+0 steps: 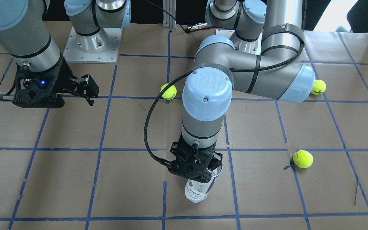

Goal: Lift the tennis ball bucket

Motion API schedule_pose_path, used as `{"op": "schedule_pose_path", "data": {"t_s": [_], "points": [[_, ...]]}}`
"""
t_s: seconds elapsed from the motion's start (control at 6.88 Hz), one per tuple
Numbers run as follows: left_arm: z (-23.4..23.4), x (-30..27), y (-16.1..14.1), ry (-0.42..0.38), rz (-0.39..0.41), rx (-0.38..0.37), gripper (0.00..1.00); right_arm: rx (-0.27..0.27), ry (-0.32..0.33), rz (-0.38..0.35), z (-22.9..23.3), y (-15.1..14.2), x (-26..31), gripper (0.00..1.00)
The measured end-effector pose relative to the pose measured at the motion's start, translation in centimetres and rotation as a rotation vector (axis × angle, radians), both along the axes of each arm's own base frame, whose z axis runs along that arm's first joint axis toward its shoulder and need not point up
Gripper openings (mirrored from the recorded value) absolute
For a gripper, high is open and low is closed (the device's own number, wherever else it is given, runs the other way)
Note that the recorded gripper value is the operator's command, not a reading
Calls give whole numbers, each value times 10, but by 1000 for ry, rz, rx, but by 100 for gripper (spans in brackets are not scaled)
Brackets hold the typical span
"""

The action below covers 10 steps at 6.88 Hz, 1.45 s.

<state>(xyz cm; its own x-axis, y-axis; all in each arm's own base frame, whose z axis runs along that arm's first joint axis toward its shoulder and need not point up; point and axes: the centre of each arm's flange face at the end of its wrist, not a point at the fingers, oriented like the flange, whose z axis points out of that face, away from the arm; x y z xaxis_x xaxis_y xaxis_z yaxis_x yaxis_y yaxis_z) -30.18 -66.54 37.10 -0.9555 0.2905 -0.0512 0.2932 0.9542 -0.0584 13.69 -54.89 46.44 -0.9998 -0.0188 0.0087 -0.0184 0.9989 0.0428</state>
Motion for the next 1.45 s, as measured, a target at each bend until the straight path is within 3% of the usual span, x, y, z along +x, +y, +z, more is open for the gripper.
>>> {"op": "schedule_pose_path", "data": {"t_s": [0.15,0.29,0.58,0.87,1.16,1.45], "points": [[-5,0,2,-9,3,27,32,0,0,0,0,0,0,100],[-9,1,3,-14,3,42,68,0,0,0,0,0,0,100],[-9,1,5,-14,3,47,100,0,0,0,0,0,0,100],[27,5,18,4,6,24,100,0,0,0,0,0,0,100],[103,21,68,56,20,21,100,-3,1,0,1,0,-1,100],[165,85,114,78,115,-11,100,-3,1,0,1,0,-1,100]]}}
